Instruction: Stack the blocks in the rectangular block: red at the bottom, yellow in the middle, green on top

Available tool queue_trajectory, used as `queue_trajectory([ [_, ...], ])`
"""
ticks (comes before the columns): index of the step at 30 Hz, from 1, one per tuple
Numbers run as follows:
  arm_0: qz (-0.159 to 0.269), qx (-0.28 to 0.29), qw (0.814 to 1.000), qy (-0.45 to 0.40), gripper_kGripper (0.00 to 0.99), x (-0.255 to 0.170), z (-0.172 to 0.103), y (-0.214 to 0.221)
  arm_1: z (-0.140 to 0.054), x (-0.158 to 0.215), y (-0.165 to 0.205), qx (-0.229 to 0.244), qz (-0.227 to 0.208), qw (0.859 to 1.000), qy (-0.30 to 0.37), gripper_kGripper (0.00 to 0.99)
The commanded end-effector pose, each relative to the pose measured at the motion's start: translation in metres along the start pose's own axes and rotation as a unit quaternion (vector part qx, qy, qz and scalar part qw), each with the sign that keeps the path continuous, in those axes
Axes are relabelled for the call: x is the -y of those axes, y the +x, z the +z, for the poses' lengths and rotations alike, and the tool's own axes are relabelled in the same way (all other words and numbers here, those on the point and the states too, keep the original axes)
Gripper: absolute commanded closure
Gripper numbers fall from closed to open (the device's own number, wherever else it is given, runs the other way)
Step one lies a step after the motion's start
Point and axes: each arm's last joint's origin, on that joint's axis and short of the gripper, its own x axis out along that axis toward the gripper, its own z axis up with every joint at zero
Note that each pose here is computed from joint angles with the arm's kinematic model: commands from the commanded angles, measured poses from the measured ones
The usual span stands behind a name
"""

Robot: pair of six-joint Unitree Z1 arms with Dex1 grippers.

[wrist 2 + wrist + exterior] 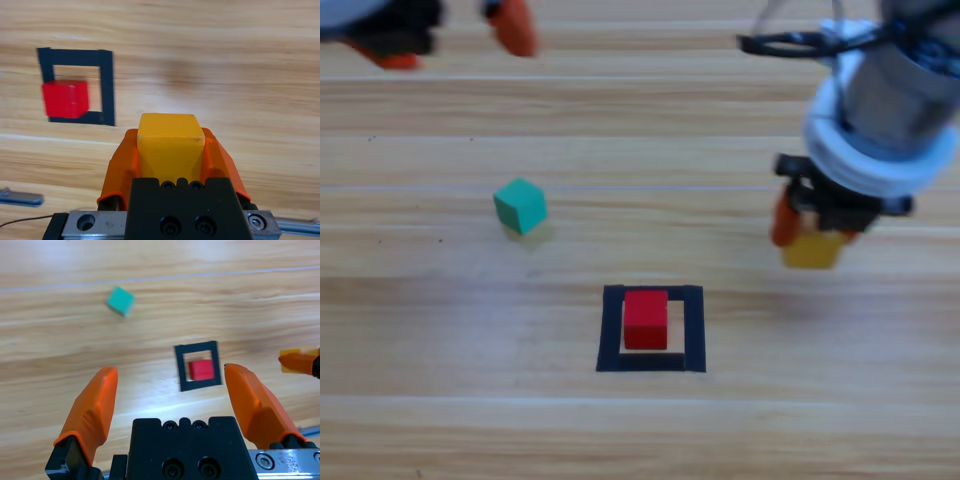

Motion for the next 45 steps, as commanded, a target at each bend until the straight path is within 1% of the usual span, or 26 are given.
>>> queue_trajectory([
  [1, 0.019, 0.027, 0.999, 0.011, 0.079, -0.049, -0.008, -0.03, -0.012, -0.062, 0.052, -0.051, -0.048, 0.997, -0.045, 0.967],
  [6, 0.006, 0.034, 0.999, 0.016, 0.079, -0.067, -0.021, -0.047, -0.013, -0.09, 0.056, -0.046, -0.038, 0.997, -0.053, 0.967],
  [11, 0.003, 0.029, 0.999, 0.013, 0.068, -0.073, -0.029, -0.048, -0.014, -0.111, 0.062, -0.038, -0.025, 0.997, -0.058, 0.965],
  [13, 0.002, 0.027, 1.0, 0.011, 0.068, -0.074, -0.031, -0.048, -0.017, -0.117, 0.068, -0.039, -0.025, 0.997, -0.058, 0.926],
  [28, 0.002, 0.012, 1.0, 0.006, 0.068, -0.079, -0.045, -0.036, -0.016, -0.127, 0.091, -0.051, -0.029, 0.997, -0.056, 0.924],
  [45, -0.004, 0.01, 1.0, 0.003, 0.067, -0.077, -0.049, -0.026, -0.015, -0.132, 0.099, -0.055, -0.026, 0.997, -0.056, 0.924],
])
